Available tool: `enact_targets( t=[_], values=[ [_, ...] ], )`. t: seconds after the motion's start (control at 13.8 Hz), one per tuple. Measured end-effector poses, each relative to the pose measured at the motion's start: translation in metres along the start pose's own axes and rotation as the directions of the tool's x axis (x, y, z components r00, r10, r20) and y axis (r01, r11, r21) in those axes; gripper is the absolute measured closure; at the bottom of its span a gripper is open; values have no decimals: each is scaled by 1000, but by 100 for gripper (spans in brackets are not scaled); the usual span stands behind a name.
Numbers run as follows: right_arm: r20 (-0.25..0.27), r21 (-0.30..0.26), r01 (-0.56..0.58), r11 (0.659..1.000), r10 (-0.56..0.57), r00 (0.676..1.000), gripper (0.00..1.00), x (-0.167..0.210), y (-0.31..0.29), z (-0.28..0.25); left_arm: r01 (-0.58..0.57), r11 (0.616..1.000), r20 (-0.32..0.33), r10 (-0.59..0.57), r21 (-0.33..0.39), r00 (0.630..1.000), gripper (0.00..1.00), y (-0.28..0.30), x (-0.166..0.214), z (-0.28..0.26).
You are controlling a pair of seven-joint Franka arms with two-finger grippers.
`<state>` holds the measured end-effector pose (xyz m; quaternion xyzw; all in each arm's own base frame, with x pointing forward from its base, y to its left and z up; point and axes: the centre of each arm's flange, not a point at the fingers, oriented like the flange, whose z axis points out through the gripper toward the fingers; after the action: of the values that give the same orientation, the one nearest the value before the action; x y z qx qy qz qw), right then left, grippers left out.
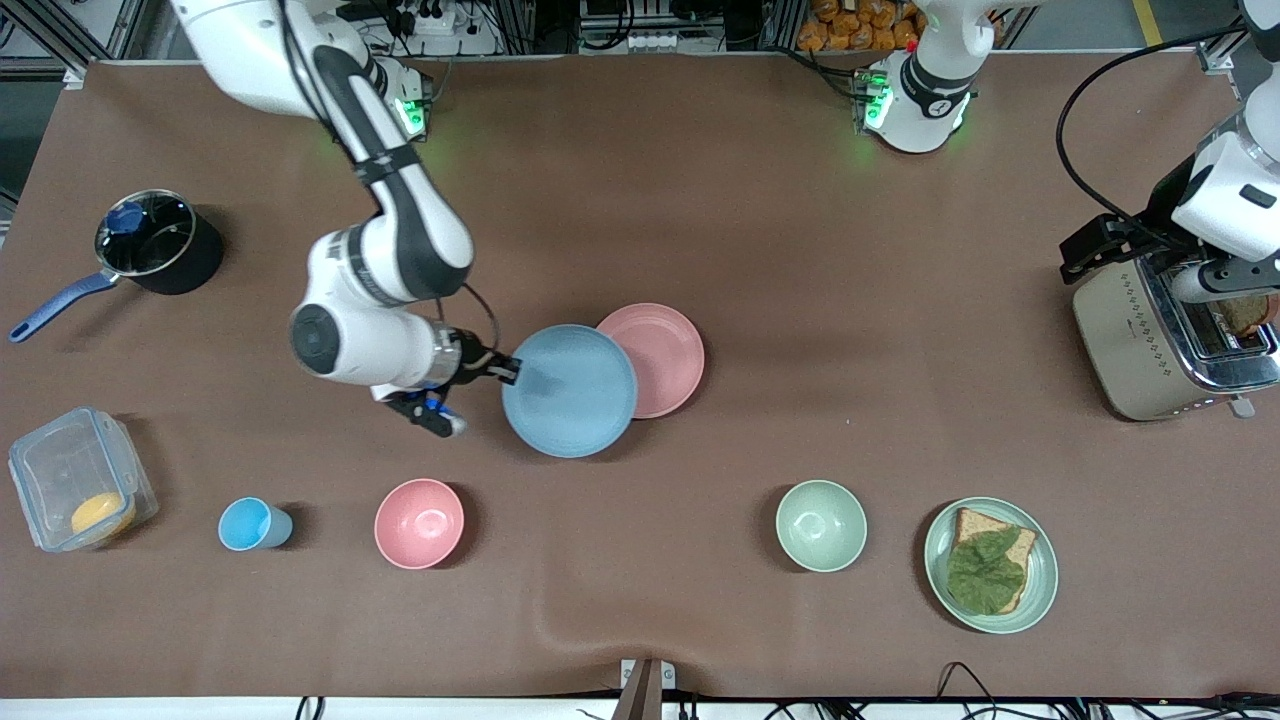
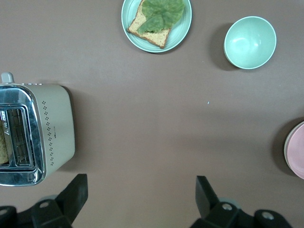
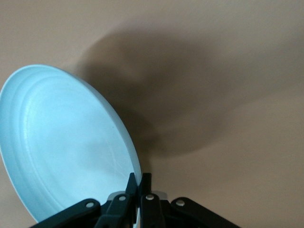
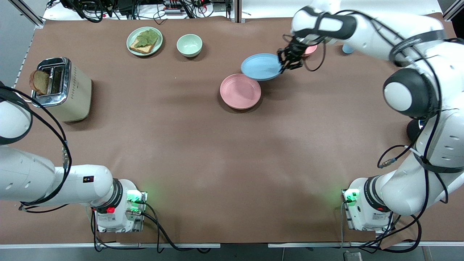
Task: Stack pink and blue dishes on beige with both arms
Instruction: 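Carry the blue plate with the right gripper over the pink plate, then lower the blue plate onto the pink plate and open the right gripper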
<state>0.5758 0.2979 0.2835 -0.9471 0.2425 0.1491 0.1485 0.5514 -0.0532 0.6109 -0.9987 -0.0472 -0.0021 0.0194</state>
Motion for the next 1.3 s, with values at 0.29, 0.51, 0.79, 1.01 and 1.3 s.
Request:
enact_targets(
  t=[0.29,0.51,0.79,1.01,1.3],
  values=[
    [7,-12,-37,999,38,999,95,-26,-19,28,12,1000,24,-13,5,1000,0,-8,-1,2],
    [46,17,-67,998,66,997,95,-36,-26,36,21,1000,37,-21,7,999,0,-14,-1,3],
    [65,-19,-76,997,77,995,95,-63,-30,62,19,1000,38,-20,7,999,0,-13,-1,4],
    [42,-18,-79,997,80,996,95,-67,-25,75,17,1000,35,-17,6,999,0,-12,-1,2],
    [36,-19,-92,996,92,995,96,-67,-21,79,17,1000,32,-17,6,999,0,-12,-1,1]
  ],
)
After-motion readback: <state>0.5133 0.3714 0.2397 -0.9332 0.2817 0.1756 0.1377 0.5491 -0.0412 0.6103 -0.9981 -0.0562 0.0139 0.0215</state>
